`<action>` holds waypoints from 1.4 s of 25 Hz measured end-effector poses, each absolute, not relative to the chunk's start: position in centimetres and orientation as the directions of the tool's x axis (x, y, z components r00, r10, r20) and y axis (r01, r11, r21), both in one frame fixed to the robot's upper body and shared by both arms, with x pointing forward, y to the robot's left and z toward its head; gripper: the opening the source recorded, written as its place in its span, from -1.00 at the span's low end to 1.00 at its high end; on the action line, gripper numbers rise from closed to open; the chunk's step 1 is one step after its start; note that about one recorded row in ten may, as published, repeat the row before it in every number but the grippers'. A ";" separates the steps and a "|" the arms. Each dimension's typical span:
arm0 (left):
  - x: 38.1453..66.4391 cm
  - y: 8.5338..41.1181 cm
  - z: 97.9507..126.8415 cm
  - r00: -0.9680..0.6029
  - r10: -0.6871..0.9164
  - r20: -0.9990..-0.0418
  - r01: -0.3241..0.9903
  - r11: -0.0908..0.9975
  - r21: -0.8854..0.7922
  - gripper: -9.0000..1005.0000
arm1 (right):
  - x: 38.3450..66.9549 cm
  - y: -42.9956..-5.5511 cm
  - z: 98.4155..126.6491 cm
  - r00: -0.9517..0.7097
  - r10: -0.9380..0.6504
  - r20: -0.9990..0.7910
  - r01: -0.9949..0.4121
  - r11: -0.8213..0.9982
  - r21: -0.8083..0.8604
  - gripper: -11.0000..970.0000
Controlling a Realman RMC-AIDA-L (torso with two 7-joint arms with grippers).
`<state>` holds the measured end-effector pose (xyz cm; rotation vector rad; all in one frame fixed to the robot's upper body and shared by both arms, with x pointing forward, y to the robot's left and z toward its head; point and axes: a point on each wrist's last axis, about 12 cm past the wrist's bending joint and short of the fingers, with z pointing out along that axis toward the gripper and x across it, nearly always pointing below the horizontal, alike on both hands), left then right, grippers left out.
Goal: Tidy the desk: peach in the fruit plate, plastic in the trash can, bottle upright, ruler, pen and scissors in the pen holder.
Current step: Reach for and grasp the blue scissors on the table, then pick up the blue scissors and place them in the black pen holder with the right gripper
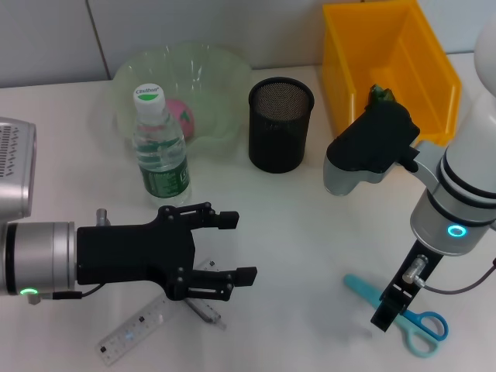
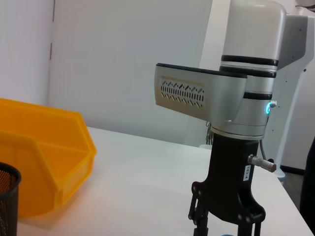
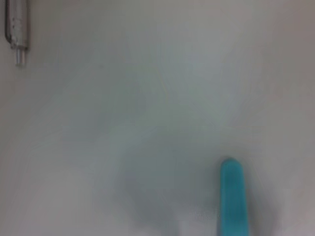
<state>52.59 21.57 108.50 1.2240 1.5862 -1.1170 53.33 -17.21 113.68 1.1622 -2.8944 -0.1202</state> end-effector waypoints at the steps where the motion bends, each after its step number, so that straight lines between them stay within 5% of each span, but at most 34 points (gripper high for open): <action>1: 52.6 21.6 108.5 -0.189 0.248 -0.950 0.978 0.133 -0.160 0.67 | 53.3 -17.2 113.7 -0.722 -0.692 -0.011 -0.690 0.719 0.079 0.59; 4: 52.6 21.6 108.5 -0.190 0.247 -0.950 0.978 0.135 -0.161 0.67 | 53.4 -17.4 113.5 -0.724 -0.690 -0.007 -0.688 0.722 0.080 0.53; 9: 52.5 21.6 108.4 -0.192 0.248 -0.950 0.978 0.132 -0.163 0.66 | 53.3 -17.3 113.4 -0.721 -0.692 -0.004 -0.691 0.719 0.079 0.09; 35: 52.4 21.7 108.6 -0.190 0.241 -0.952 0.979 0.124 -0.164 0.65 | 53.3 -17.1 112.9 -0.714 -0.700 -0.009 -0.699 0.712 0.070 -0.19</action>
